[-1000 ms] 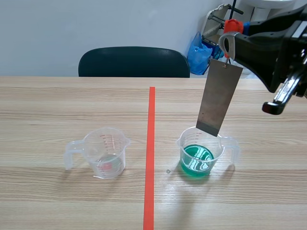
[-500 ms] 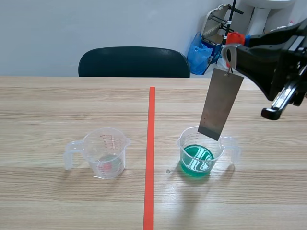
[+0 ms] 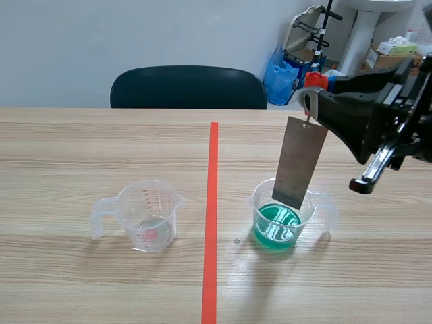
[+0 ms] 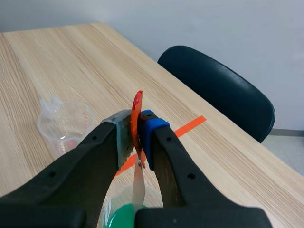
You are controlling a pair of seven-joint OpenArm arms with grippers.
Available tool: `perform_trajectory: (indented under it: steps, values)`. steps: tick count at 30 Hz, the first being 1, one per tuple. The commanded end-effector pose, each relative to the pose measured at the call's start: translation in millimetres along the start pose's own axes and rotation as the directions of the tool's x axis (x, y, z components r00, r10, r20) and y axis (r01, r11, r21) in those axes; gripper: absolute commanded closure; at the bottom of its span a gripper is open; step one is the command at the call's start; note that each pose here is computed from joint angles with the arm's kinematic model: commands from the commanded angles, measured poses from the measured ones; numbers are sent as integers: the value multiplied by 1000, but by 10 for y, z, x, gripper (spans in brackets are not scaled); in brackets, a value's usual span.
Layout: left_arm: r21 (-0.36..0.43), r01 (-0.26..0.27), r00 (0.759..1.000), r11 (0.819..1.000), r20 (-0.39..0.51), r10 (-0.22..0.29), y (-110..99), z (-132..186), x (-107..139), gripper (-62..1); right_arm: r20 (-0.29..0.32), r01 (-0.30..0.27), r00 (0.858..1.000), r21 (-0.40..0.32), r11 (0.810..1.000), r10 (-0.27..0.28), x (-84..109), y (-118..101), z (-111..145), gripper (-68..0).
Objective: Do the redox reaction experiment
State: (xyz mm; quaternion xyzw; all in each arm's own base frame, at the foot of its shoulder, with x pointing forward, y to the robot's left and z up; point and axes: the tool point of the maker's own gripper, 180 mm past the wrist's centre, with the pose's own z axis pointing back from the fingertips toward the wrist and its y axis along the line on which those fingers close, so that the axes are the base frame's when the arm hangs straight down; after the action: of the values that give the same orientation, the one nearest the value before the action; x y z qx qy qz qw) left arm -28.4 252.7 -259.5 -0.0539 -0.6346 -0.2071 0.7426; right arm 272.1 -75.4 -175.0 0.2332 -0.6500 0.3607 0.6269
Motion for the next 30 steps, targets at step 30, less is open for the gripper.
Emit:
perform_trajectory:
  steps: [30]
  values:
    - [11, -1, 998, 1000, 60, 0, 1, -11, 115, -623, 16, 76, 997, -52, 996, -75, -541, -110, -155, -6]
